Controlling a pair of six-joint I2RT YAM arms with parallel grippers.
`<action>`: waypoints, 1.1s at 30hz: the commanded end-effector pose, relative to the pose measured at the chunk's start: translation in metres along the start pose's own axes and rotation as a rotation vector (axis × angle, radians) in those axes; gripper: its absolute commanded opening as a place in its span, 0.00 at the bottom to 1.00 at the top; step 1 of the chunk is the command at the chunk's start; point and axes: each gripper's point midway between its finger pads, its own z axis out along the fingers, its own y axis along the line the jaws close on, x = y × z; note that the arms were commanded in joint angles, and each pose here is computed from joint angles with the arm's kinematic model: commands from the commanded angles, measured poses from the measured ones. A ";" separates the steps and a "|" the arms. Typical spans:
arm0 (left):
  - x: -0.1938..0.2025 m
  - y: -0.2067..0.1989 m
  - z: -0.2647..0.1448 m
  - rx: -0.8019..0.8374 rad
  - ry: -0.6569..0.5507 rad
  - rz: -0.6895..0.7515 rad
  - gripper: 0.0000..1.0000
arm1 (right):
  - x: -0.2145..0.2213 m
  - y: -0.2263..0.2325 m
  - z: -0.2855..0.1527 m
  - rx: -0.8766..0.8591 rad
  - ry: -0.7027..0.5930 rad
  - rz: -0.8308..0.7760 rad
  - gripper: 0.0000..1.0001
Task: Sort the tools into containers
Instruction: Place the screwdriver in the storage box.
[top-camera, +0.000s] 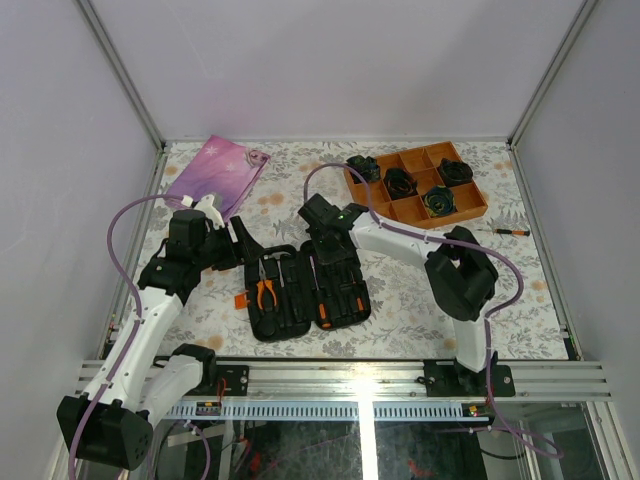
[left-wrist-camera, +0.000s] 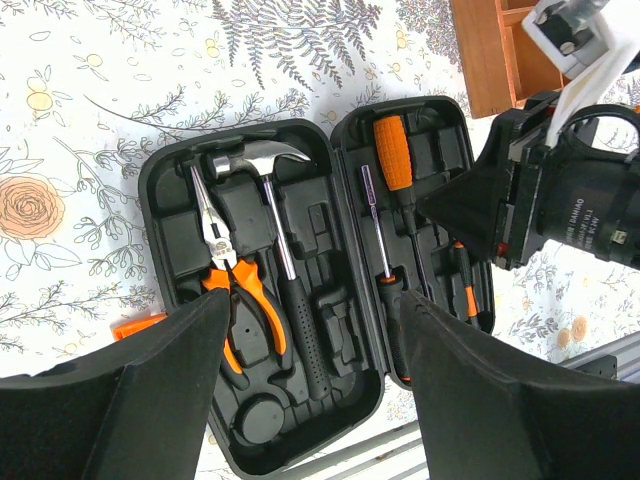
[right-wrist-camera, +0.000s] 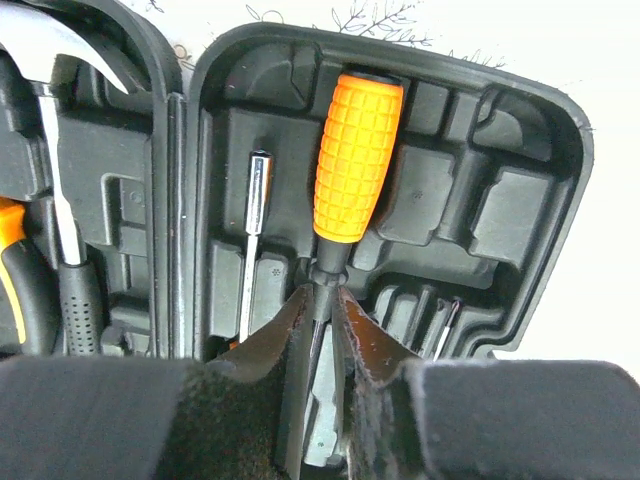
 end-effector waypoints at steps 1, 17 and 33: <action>-0.008 -0.004 0.003 0.032 -0.035 0.027 0.68 | -0.009 0.000 0.000 -0.001 -0.002 0.010 0.20; -0.008 -0.003 0.003 0.029 -0.032 0.026 0.68 | 0.004 -0.004 0.027 -0.002 0.059 0.003 0.10; -0.007 -0.004 0.004 0.035 -0.026 0.027 0.68 | 0.083 -0.021 0.068 0.056 0.371 -0.051 0.00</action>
